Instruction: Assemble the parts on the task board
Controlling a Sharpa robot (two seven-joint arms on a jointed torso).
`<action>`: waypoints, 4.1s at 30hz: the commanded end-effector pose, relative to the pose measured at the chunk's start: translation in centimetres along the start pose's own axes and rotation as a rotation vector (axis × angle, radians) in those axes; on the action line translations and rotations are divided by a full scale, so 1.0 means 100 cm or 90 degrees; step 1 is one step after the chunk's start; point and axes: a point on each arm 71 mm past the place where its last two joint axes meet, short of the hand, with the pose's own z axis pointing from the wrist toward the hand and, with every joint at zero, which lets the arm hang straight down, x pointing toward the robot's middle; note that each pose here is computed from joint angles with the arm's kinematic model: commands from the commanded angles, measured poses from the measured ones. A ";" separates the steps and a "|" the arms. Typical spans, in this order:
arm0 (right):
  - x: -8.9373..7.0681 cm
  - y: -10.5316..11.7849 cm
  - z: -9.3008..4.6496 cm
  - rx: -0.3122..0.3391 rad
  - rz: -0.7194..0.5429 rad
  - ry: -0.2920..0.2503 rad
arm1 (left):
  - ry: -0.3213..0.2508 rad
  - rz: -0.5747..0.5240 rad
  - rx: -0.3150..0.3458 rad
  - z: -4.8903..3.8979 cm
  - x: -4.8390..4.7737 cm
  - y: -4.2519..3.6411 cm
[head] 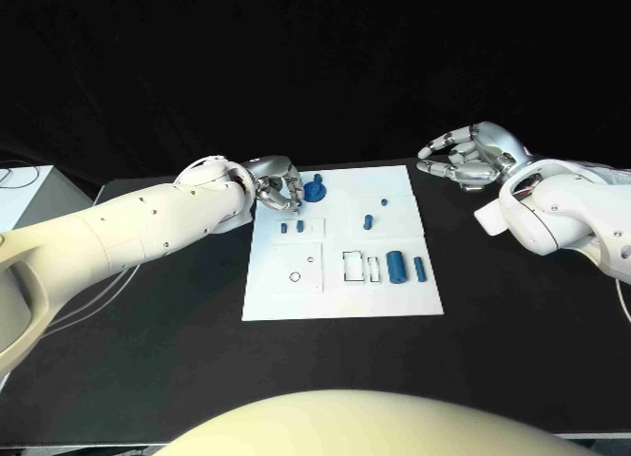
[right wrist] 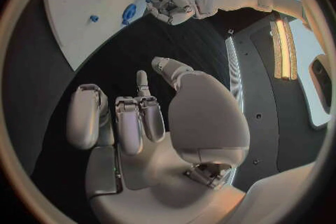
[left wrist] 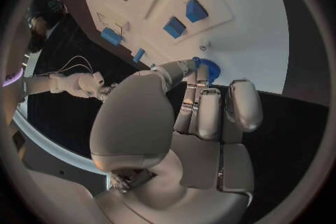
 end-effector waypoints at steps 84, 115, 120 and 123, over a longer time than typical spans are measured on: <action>-0.001 0.002 0.000 -0.005 -0.004 0.003 | 0.078 -0.024 -0.042 -0.0014 0.0091 0.0141; -0.001 0.001 0.000 -0.004 -0.004 0.002 | 0.065 -0.025 -0.042 -0.0026 0.0077 0.0157; -0.002 0.001 0.000 -0.004 -0.005 0.002 | 0.059 -0.025 -0.047 -0.0041 0.0065 0.0183; -0.002 0.001 -0.001 -0.004 -0.005 0.001 | 0.059 -0.025 -0.053 -0.0055 0.0064 0.0205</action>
